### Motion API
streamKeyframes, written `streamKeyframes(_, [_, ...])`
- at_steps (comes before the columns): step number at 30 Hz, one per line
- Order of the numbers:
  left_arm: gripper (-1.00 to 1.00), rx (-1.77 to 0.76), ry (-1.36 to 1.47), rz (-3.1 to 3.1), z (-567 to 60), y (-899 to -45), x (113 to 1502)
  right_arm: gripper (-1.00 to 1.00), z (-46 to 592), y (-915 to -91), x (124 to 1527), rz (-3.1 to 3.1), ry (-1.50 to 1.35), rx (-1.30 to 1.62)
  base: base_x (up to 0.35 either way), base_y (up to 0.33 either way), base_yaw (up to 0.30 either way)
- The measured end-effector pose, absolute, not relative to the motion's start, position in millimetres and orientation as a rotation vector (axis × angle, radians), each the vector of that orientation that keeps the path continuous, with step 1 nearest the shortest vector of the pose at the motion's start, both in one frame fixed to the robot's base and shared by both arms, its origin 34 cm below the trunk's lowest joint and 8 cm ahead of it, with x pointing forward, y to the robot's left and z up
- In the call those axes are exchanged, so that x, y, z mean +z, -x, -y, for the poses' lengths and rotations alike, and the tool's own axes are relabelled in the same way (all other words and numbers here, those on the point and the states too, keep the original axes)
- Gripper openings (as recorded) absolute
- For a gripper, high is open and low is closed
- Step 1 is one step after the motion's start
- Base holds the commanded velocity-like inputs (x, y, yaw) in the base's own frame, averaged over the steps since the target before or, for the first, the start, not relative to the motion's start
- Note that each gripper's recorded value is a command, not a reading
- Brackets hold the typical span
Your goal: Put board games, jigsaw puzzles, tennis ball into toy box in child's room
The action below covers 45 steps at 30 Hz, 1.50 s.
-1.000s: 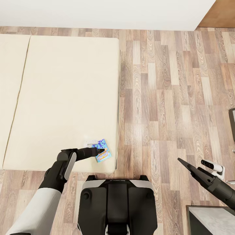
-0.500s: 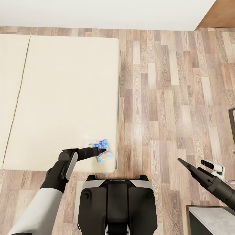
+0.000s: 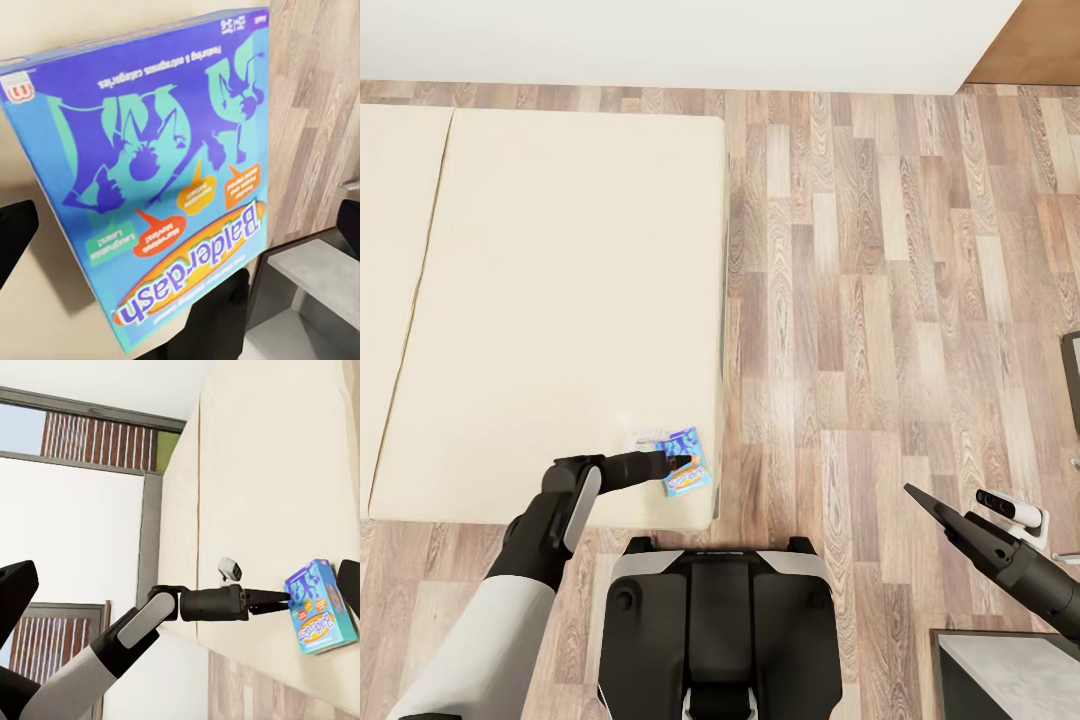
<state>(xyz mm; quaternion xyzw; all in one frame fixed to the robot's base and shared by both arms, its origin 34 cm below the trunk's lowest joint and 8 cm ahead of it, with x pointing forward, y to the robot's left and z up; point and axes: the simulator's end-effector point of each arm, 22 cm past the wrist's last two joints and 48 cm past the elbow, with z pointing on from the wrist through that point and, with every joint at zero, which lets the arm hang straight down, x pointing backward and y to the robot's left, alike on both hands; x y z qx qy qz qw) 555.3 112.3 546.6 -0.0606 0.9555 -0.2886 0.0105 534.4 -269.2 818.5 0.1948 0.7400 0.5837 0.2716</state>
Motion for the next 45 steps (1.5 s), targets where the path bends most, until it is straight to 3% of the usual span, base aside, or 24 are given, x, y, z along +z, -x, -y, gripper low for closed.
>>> streamKeyframes(45, [1.0, -0.938, 0.193, -2.967, -98, -557, 550, 1.0, 269, -534, 818, -1.994, -0.524, 1.572, 0.0, 0.0, 0.0])
